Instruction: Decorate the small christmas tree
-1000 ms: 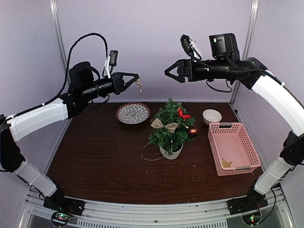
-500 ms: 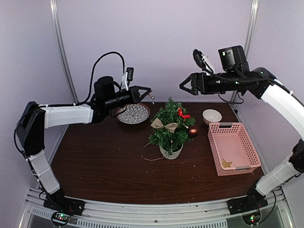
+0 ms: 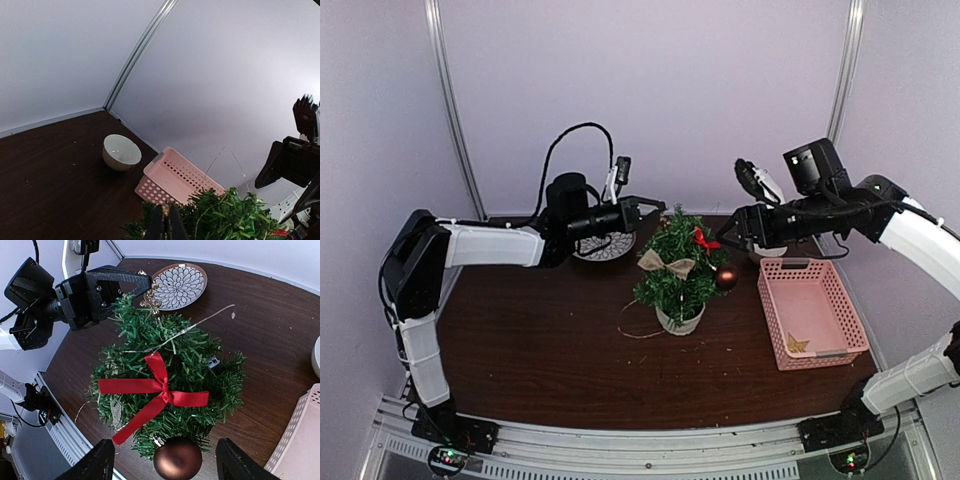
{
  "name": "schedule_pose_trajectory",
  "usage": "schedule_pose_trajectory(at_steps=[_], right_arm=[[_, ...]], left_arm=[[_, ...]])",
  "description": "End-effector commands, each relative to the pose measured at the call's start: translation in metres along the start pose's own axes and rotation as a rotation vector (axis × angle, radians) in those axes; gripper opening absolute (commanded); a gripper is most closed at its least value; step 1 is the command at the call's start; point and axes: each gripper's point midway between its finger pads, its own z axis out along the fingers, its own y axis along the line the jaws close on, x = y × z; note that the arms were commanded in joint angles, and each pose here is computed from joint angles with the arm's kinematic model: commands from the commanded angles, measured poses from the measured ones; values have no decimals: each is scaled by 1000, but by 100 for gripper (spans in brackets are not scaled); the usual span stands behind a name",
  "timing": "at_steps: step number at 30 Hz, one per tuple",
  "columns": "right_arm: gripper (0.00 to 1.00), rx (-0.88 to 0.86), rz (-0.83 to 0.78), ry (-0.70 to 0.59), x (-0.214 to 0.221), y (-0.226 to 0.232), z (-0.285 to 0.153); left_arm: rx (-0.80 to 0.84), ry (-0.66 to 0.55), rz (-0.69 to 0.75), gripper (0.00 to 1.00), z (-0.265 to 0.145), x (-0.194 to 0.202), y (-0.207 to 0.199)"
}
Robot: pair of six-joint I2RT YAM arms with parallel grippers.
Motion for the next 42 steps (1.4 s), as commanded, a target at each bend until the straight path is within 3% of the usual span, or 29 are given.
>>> schedule_pose_trajectory(at_steps=[1,14,19,27,33,42], right_arm=[[73,-4,9,-8,-1,-1,0],[73,13,-8,1,1,-4,0],[73,21,-13,1,2,-5,-2],[73,23,-12,-16,-1,-5,-7],[73,24,-13,-25,-3,-4,-9],[73,20,-17,-32,-5,-3,-8]], left_arm=[[88,-2,16,0,6,9,-16],[69,68,-11,1,-1,48,0],[85,73,12,7,-1,43,-6],[81,50,75,31,-2,21,-18],[76,30,94,39,-2,8,-23],[49,18,100,41,-9,0,-16]])
